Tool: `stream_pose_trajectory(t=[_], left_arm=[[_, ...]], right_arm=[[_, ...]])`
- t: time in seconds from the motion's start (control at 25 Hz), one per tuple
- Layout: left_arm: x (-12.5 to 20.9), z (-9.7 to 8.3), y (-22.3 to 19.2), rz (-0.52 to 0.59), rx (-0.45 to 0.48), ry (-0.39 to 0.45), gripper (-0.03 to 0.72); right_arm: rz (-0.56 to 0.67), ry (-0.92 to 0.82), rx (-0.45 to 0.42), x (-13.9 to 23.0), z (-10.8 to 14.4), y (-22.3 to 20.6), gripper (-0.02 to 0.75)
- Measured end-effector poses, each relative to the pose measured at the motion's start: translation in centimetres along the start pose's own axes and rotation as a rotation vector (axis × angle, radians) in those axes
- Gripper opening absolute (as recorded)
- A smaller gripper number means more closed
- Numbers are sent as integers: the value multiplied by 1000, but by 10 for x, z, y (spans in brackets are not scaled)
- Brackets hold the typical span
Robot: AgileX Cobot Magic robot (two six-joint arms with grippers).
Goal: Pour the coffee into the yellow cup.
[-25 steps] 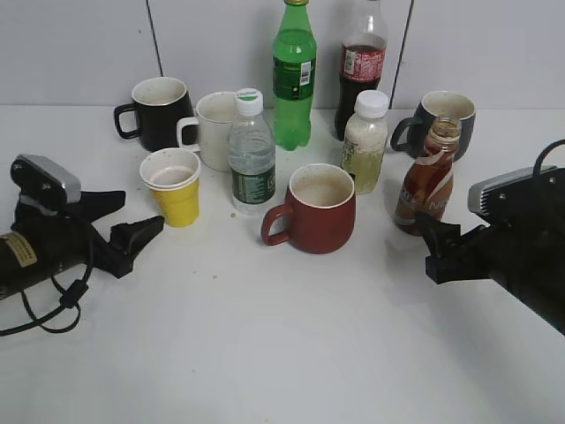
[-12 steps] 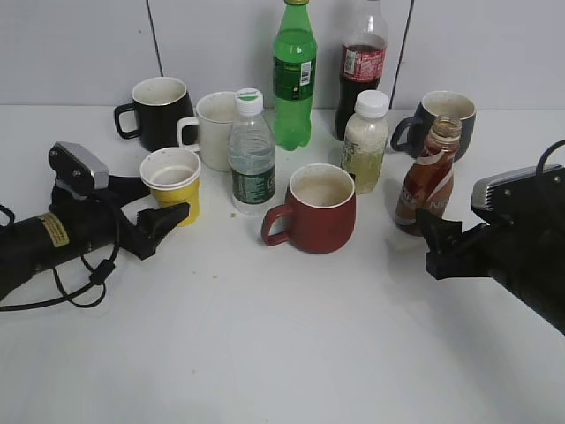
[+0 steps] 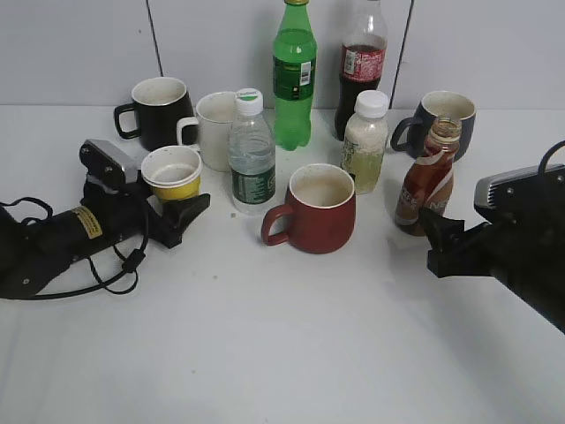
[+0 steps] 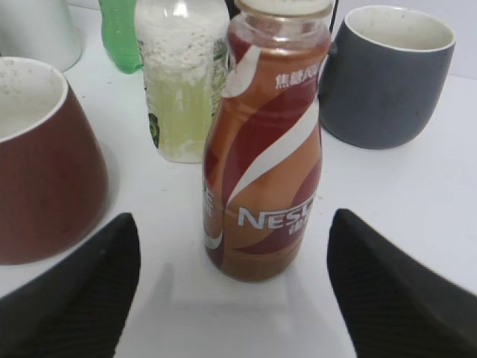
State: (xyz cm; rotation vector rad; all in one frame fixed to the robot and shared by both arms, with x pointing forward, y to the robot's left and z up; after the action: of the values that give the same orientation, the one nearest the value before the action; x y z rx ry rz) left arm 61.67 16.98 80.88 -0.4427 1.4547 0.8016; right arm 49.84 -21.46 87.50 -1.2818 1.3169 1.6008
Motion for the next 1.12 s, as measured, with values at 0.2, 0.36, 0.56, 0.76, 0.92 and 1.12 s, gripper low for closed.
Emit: stream_pose_trajectory(t=[0.2,0.36,0.56,0.76,0.92,1.12], left_arm=[[-1,8,-10,-20,-16,-13,574],[-1,9,-11,-22,-17,-15,479],[-4,9,-11,-24,-14,-20,360],[-20,11,-8,-47,-19,7,349],[-38,9,1,-70,-23,0,343],[-49,1,18,-63,-22,6,342]], right_arm=[[0,-2,1,0,0,0,587],[0,-3,2,0,0,0,587],[0,-3,2,0,0,0,587],[0,-3,2,0,0,0,587],[0,-19,2,0,0,0,590],[-3,-44,1,-1,0,-1,595]])
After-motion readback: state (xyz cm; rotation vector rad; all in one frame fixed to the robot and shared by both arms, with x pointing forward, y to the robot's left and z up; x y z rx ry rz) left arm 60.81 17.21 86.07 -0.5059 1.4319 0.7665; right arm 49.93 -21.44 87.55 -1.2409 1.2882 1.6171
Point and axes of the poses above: a point on each arm's last joint axis where the gripper is mounted, y pointing back along that axis away from the gripper, z along the wrist's bending axis when the last joint is at zero, x = y × z, the point moved 3 cm from there along -y, pointing out along that axis toward the gripper, and after that the axes turned 5 degrees about -y, right-handed, at the moved point
